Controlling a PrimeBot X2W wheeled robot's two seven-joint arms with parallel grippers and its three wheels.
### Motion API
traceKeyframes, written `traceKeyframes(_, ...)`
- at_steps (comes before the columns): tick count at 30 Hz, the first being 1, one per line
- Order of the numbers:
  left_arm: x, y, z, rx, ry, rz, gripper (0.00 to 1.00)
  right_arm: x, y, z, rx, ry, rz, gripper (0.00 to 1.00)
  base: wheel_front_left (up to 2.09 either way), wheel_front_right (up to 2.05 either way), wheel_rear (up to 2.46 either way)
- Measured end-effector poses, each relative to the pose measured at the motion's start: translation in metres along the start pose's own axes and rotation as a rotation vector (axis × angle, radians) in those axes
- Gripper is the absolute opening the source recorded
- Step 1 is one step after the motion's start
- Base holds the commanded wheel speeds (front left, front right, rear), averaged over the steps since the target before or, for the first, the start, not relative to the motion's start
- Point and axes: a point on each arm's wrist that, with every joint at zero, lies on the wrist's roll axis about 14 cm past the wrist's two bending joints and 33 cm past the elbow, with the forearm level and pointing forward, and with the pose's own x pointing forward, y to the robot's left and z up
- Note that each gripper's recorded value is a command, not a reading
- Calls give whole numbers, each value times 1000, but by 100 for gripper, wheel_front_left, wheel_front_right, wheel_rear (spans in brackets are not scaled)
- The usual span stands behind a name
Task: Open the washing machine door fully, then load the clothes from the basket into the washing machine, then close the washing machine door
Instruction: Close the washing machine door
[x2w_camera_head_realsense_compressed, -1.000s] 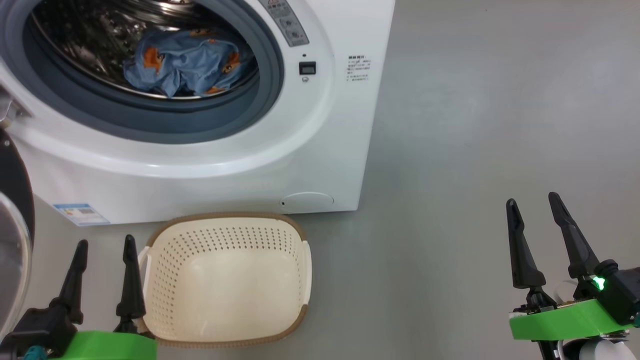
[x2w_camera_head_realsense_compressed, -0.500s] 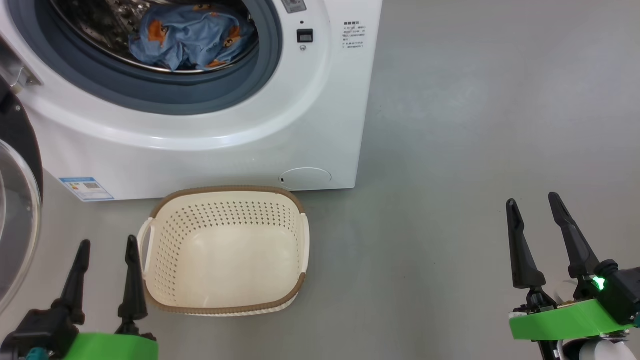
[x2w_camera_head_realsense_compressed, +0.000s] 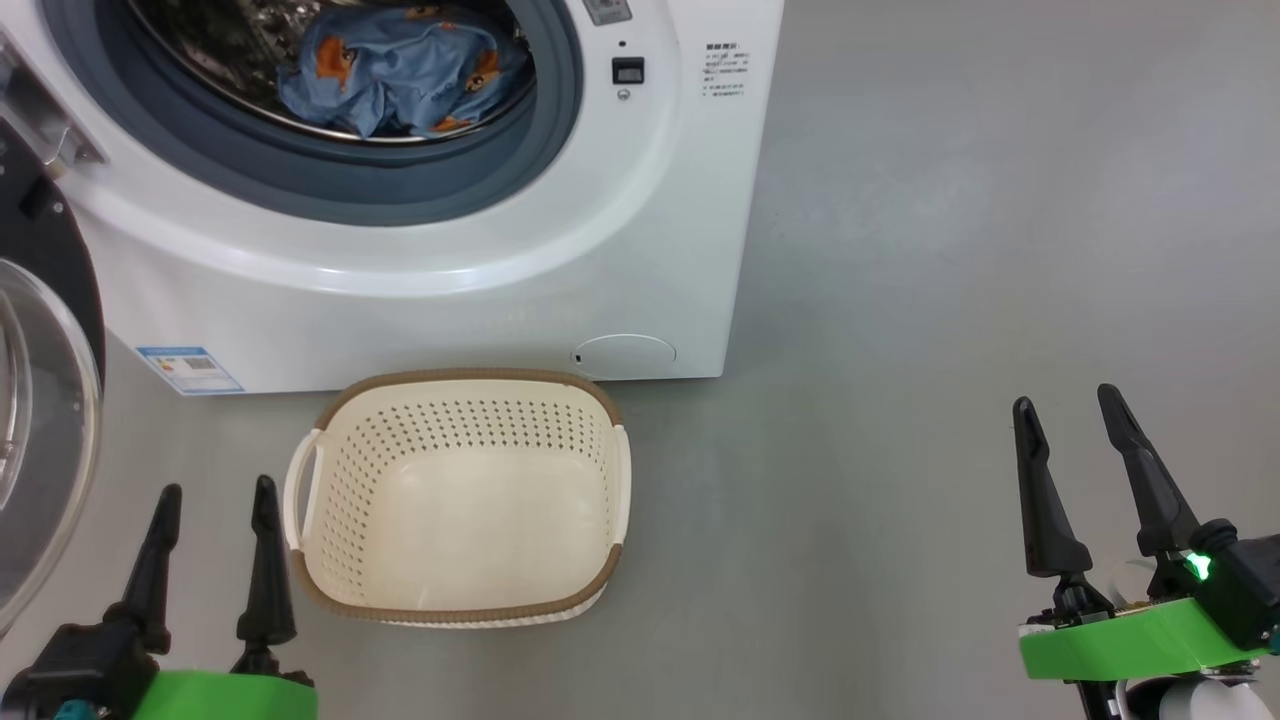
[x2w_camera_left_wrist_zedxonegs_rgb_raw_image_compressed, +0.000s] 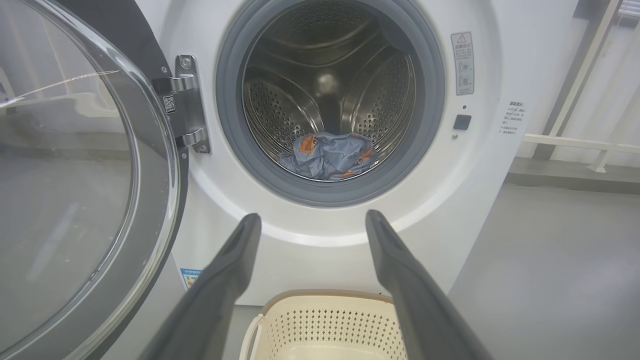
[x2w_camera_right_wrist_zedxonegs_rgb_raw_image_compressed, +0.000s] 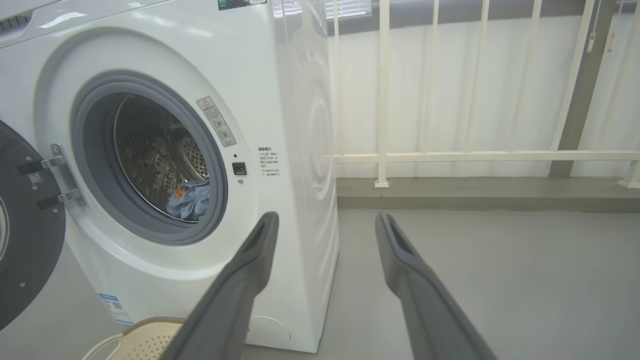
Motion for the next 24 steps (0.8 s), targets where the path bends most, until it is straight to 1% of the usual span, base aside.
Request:
traceKeyframes(11,-6,8,7,-1,-20,26,100,5,9,-1,6,-2,30,100,0,0,0)
traceKeyframes(24,-22,30,16,-8,-41,101,100,19,33,-8,16,10,115,100,0,0,0)
